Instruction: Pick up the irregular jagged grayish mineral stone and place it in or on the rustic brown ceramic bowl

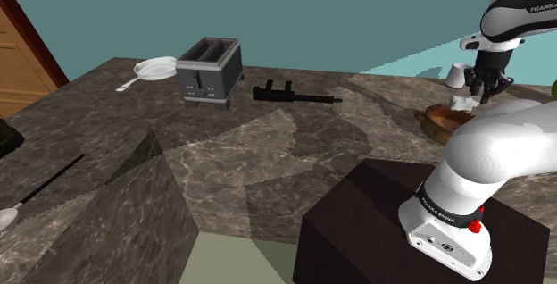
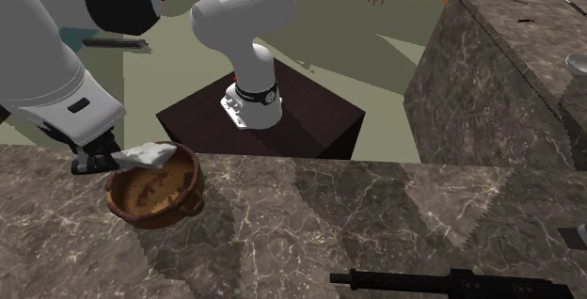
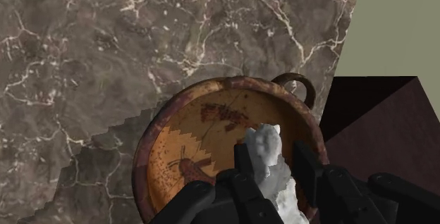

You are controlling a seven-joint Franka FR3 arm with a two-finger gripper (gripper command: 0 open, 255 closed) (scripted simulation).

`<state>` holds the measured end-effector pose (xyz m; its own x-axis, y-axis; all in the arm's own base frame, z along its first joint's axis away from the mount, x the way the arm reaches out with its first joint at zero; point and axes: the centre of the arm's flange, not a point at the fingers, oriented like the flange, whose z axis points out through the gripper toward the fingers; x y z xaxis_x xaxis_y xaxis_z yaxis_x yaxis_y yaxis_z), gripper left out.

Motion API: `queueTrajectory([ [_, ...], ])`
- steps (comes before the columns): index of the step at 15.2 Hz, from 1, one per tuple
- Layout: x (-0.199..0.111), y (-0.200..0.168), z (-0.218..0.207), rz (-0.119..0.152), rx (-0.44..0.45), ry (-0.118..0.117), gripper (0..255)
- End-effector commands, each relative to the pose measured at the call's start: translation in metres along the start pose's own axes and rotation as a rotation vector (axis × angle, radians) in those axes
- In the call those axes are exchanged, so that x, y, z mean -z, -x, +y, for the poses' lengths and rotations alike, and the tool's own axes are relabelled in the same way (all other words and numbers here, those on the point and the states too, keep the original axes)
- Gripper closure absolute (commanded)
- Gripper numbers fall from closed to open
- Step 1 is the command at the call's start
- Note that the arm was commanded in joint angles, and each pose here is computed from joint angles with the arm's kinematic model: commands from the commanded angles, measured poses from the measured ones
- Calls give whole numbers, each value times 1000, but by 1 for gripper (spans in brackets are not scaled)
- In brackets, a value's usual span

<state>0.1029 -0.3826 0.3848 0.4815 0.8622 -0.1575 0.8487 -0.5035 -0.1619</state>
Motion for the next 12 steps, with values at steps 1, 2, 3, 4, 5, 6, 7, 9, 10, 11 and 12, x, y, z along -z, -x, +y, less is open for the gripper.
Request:
queueTrajectory([
  [1,-11,-3,2,0,0,1,255],
  [2,-16,-3,3,0,0,1,255],
  [3,-21,-4,3,0,0,1,255],
  [4,-26,-5,4,0,0,1,255],
  [5,-31,-6,5,0,0,1,255],
  [6,-36,-7,6,0,0,1,255],
  [7,-41,-8,7,0,0,1,255],
  [9,-44,-8,7,0,0,1,255],
  [10,-45,-8,7,0,0,1,255],
  [11,-45,-8,7,0,0,1,255],
  [12,-45,-8,7,0,0,1,255],
])
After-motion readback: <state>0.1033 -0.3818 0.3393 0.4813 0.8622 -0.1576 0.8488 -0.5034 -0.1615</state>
